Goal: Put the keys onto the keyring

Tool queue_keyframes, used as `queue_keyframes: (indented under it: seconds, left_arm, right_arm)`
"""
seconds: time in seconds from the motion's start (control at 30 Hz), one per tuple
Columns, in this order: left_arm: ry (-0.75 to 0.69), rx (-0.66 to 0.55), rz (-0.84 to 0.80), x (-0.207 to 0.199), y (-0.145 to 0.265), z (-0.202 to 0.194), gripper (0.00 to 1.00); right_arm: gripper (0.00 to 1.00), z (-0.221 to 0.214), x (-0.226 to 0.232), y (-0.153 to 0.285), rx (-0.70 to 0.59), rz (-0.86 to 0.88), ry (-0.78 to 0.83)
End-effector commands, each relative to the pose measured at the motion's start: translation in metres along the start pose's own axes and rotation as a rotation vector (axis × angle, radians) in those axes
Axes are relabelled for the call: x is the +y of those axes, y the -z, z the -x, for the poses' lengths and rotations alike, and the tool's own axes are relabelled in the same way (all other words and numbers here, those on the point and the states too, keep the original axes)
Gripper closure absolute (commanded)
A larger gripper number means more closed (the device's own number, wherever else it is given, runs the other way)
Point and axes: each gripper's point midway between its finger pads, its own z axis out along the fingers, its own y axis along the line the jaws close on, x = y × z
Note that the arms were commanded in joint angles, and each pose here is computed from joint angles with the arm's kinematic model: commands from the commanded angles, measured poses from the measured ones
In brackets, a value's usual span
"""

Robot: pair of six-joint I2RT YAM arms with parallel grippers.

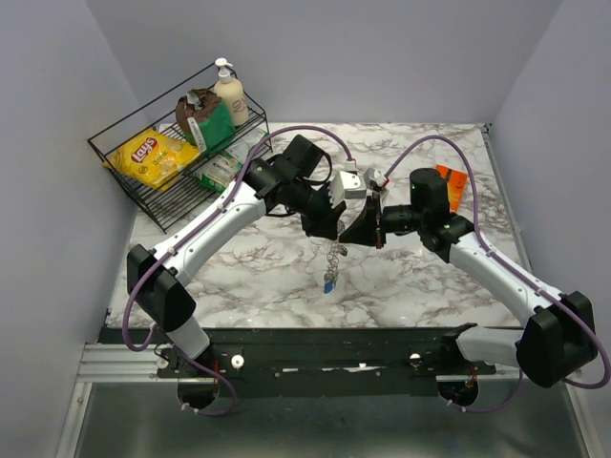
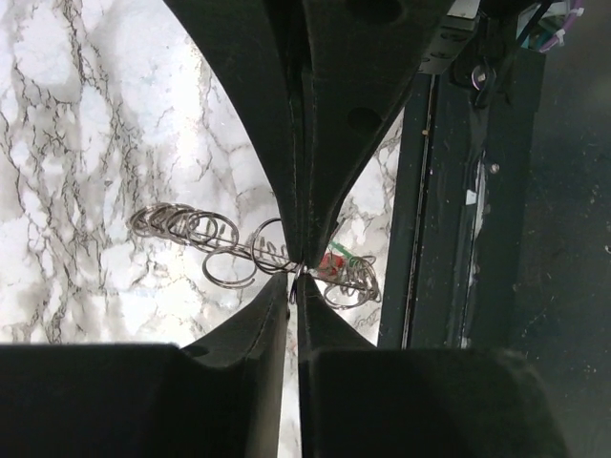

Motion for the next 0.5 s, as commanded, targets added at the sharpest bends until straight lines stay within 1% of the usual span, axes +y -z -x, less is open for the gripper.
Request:
queue_keyframes:
  seconds: [0.0, 0.07, 0.1, 0.3, 0.37, 0.4, 0.47]
  left_arm:
    - [-0.025, -0.003, -0.007, -0.0030, 0.0008, 0.0055, 0.91]
    - [-0.026, -0.002, -0.010, -0.0037, 0.0003, 0.0052, 0.99]
    - [-0.026, -0.002, -0.014, -0.0045, -0.0005, 0.0052, 1.00]
    - [-0.040, -0.021, -0.012, -0.0054, 0.0006, 0.0081, 1.00]
    - [-0.038, -0.033, -0.012, -0.0053, -0.0009, 0.0088, 1.00]
    - [-0.040, -0.042, -0.011, -0.0062, -0.0002, 0.0100, 1.00]
    - [-0.043, -0.059, -0.013, -0.0058, -0.0026, 0.0106, 1.00]
  right_arm:
    - [1.00, 0.0181, 0.0065, 0.0031, -0.028, -0.003, 0.058]
    - [1.00, 0.0191, 0.0061, 0.0033, -0.029, -0.007, 0.060]
    - [1.00, 0.0200, 0.0061, 0.0036, -0.031, -0.009, 0.063]
    - [0.99, 0.0207, 0.0064, 0.0042, -0.034, -0.013, 0.068]
    - [0.94, 0.0213, 0.0078, 0.0059, -0.039, -0.020, 0.080]
    - [0.86, 0.0212, 0.0082, 0.0062, -0.042, -0.022, 0.082]
    - [0.77, 0.0251, 0.0100, 0.0079, -0.055, -0.027, 0.102]
